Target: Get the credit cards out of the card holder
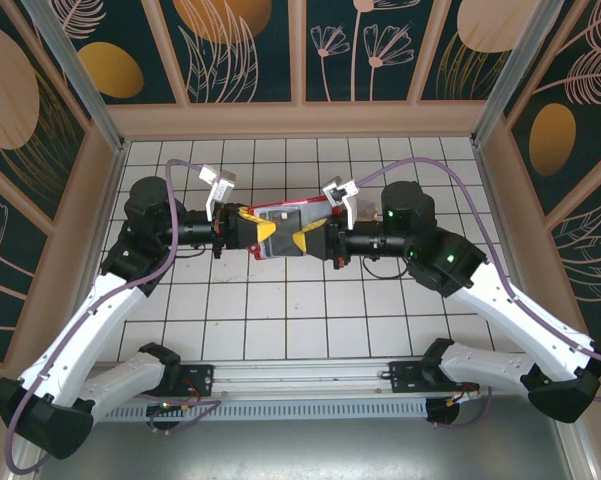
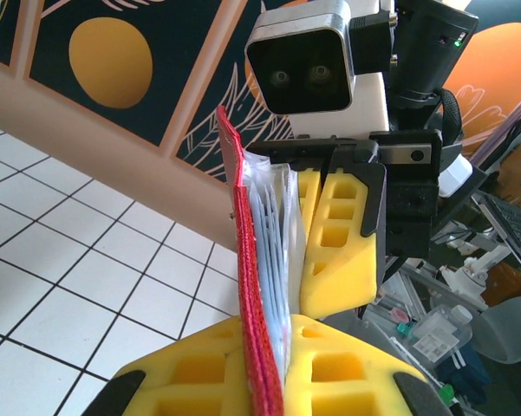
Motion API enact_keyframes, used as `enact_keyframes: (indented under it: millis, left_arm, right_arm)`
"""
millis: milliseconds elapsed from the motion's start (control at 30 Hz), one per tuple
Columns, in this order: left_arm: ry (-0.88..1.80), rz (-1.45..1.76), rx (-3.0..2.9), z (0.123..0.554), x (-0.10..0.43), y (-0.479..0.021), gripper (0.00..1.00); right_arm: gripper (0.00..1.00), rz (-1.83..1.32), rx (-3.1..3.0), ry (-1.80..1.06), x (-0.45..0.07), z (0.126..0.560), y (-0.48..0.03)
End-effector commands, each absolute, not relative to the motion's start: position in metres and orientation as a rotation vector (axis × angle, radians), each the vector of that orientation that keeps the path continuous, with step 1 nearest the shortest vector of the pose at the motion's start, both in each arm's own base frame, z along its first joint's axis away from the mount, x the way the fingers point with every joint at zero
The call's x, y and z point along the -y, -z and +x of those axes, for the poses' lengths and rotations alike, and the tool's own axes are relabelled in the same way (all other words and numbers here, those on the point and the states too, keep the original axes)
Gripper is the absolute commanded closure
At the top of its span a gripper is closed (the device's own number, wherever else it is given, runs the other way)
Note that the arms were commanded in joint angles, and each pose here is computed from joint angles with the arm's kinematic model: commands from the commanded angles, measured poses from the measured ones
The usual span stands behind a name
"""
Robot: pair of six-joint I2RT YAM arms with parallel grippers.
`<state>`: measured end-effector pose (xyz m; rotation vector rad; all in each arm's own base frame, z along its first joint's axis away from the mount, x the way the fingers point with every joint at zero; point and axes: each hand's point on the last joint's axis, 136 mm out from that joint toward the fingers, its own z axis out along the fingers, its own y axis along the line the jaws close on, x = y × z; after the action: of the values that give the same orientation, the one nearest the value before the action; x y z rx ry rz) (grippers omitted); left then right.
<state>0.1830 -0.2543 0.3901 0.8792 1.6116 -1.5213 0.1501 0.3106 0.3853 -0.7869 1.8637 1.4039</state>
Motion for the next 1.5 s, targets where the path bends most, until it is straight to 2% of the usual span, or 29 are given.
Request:
enact_keyframes:
  millis: [0,133,300,600,867,1000,1300,1467]
  left_arm:
    - [1.493,0.915,-1.546,0.176,0.251,-0.398,1.00]
    - [1.488,0.910,-1.549,0.177,0.250,-0.399,1.00]
    - [1.487,0.907,-1.552,0.178,0.251,-0.398,1.00]
    - [1.509,0.916,-1.537,0.176,0.251,-0.402,1.00]
    - [1.515,0.908,-1.547,0.178,0.252,-0.401,1.00]
    - [1.518,0.905,-1.546,0.179,0.253,-0.402,1.00]
    - [1.516,0.911,-1.542,0.177,0.252,-0.404,1.00]
    - [1.513,0.902,-1.549,0.180,0.253,-0.403,1.00]
  right_arm:
    - [0.91,-0.759,-1.794,-1.374,-0.297,0.152,-0.402]
    - [0.88,-0.749,-1.798,-1.366,-0.291,0.151,-0.402]
    - [0.90,-0.751,-1.785,-1.382,-0.289,0.148,-0.405]
    - [0.75,-0.761,-1.780,-1.441,-0.300,0.149,-0.406]
    - [0.72,-0.783,-1.790,-1.470,-0.307,0.148,-0.404]
    - [0.68,-0.777,-1.814,-1.450,-0.308,0.151,-0.399]
    - [0.66,-0.733,-1.835,-1.383,-0.303,0.159,-0.397]
    - [0.67,-0.817,-1.783,-1.491,-0.311,0.143,-0.405]
